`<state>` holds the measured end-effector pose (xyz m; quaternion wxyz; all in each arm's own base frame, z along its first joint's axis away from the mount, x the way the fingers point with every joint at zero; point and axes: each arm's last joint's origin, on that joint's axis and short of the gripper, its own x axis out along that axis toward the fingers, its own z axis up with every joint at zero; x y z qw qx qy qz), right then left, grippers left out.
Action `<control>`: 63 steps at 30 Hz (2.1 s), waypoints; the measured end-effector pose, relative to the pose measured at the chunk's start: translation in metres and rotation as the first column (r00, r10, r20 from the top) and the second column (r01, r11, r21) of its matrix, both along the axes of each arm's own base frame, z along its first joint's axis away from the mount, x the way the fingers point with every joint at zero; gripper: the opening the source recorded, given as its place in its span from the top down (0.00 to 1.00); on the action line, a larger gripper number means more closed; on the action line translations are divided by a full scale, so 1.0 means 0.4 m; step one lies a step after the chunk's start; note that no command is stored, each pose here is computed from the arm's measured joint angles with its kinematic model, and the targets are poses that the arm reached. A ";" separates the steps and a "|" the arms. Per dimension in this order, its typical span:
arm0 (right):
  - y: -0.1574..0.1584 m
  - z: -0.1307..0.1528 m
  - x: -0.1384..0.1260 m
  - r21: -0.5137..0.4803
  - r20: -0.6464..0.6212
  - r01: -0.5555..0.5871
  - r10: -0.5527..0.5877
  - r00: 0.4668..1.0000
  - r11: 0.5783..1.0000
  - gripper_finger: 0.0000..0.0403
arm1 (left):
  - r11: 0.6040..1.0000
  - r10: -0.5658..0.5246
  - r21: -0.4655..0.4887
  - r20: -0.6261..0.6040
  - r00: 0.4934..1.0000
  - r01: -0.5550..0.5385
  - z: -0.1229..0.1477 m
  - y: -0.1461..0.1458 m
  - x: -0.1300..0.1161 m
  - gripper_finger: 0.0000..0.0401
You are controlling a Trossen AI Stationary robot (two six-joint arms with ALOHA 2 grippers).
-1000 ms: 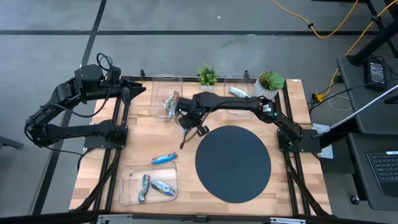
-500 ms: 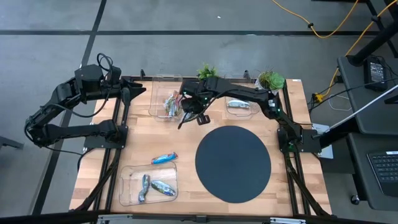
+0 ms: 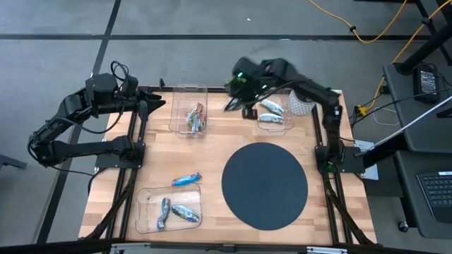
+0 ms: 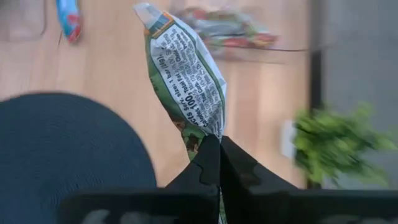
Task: Pick and place Granola Bars by type
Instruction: Put the yellow granola bar into the top right transparent bin
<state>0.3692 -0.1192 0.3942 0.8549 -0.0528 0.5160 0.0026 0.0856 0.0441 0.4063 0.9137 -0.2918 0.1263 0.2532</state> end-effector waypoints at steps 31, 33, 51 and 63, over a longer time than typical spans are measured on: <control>-0.057 0.072 -0.368 -0.010 0.162 0.381 -0.375 0.913 0.924 0.99 | 1.000 0.009 -0.009 -0.022 1.000 -0.009 -0.005 0.000 -0.002 0.52; -0.051 0.048 -0.380 0.000 0.191 0.402 -0.395 0.899 0.916 0.99 | 1.000 0.009 -0.009 -0.022 1.000 -0.009 -0.005 0.000 -0.002 0.52; -0.033 -0.015 -0.477 0.126 0.086 0.472 -0.483 0.871 0.873 0.99 | 1.000 -0.016 -0.010 -0.021 1.000 0.016 -0.005 -0.002 -0.001 0.52; -0.101 -0.155 -0.456 0.241 0.103 0.530 -0.565 0.819 0.813 0.99 | 1.000 0.011 -0.008 -0.022 1.000 -0.011 -0.005 0.000 -0.002 0.52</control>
